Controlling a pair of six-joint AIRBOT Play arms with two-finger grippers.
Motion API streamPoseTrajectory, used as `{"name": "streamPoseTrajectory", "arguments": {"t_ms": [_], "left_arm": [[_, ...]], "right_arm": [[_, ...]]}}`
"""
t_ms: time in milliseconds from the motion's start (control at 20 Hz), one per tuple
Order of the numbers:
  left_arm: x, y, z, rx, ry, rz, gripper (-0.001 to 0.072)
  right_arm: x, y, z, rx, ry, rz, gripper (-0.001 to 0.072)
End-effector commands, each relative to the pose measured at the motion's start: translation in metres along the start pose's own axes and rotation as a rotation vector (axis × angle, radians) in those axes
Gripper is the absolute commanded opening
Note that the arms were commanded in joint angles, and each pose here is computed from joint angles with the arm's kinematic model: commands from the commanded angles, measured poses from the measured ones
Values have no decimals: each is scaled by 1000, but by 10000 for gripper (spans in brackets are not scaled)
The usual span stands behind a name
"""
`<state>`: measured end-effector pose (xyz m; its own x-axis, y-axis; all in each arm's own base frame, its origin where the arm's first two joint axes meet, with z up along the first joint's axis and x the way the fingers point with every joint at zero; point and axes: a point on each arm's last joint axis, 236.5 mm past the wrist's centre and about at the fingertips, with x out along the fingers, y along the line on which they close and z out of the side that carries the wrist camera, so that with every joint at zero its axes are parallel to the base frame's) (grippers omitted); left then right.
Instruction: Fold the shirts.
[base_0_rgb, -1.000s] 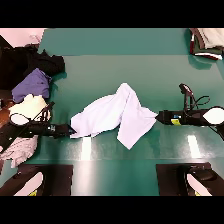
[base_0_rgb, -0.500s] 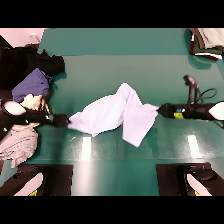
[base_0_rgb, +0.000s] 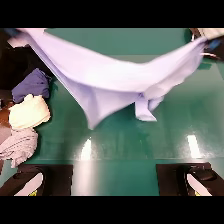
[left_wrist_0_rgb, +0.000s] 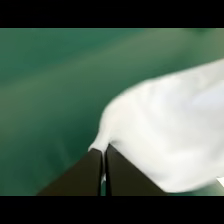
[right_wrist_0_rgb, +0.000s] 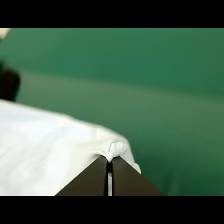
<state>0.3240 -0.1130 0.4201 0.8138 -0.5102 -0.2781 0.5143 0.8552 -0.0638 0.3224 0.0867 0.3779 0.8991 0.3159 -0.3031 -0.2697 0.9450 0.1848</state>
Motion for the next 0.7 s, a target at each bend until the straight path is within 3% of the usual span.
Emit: {"name": "streamPoseTrajectory", "arguments": {"t_ms": [0, 450, 650], "left_arm": [[-90, -22, 88, 141, -259, 141, 20], [-188, -87, 123, 186, -523, 126, 20], [-130, -49, 86, 93, -343, 132, 20]], "right_arm": [[-85, 4, 78, -98, -214, -83, 14], [-190, -5, 113, -135, -353, -230, 13], [-134, -37, 79, -114, -172, -306, 12]]}}
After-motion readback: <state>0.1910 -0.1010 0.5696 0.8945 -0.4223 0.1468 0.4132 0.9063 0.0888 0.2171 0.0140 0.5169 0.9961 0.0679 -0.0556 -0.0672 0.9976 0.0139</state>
